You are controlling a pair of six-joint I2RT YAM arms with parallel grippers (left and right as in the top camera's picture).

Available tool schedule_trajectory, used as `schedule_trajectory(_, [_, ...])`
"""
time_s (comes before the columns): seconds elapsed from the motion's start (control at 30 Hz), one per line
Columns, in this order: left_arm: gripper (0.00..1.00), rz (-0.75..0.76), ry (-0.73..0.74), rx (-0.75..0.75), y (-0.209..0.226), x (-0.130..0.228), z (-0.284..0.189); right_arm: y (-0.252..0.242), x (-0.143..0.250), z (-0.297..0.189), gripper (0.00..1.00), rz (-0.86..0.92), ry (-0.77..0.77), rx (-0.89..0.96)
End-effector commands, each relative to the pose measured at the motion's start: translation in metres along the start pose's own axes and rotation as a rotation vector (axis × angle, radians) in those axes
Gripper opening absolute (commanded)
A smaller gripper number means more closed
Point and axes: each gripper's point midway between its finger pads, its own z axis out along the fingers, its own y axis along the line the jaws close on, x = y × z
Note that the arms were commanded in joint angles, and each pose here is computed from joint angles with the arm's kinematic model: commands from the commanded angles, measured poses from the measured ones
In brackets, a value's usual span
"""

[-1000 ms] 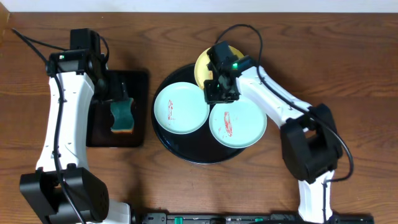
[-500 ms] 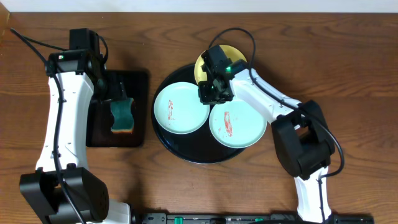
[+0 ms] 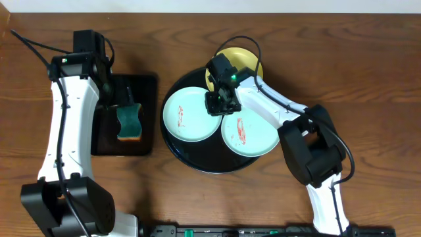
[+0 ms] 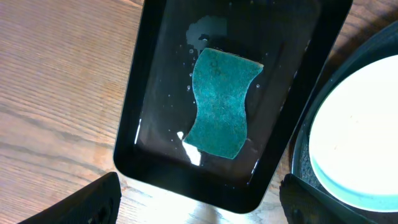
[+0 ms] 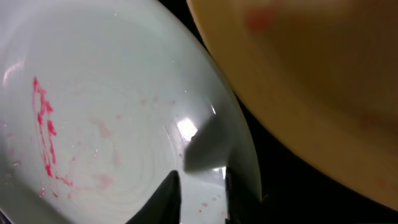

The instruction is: Clean dirty plates on tray and stack at the side

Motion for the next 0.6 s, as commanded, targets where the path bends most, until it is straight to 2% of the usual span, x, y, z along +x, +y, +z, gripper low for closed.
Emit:
schedule_trajectory(0.0, [0.82, -0.015, -0.026, -0.009, 0.004, -0.003, -0.008, 0.006, -0.018, -0.021, 0.27, -0.052, -0.047, 0.004])
schedule_trajectory(0.23, [0.82, -0.015, -0.022, -0.010, 0.004, -0.003, -0.007, -0.004, -0.025, -0.056, 0.30, -0.033, -0.066, 0.114])
schedule_trajectory(0.57, [0.82, -0.015, -0.021, -0.010, 0.004, -0.003, -0.006, -0.023, -0.009, -0.020, 0.28, 0.001, -0.040, 0.147])
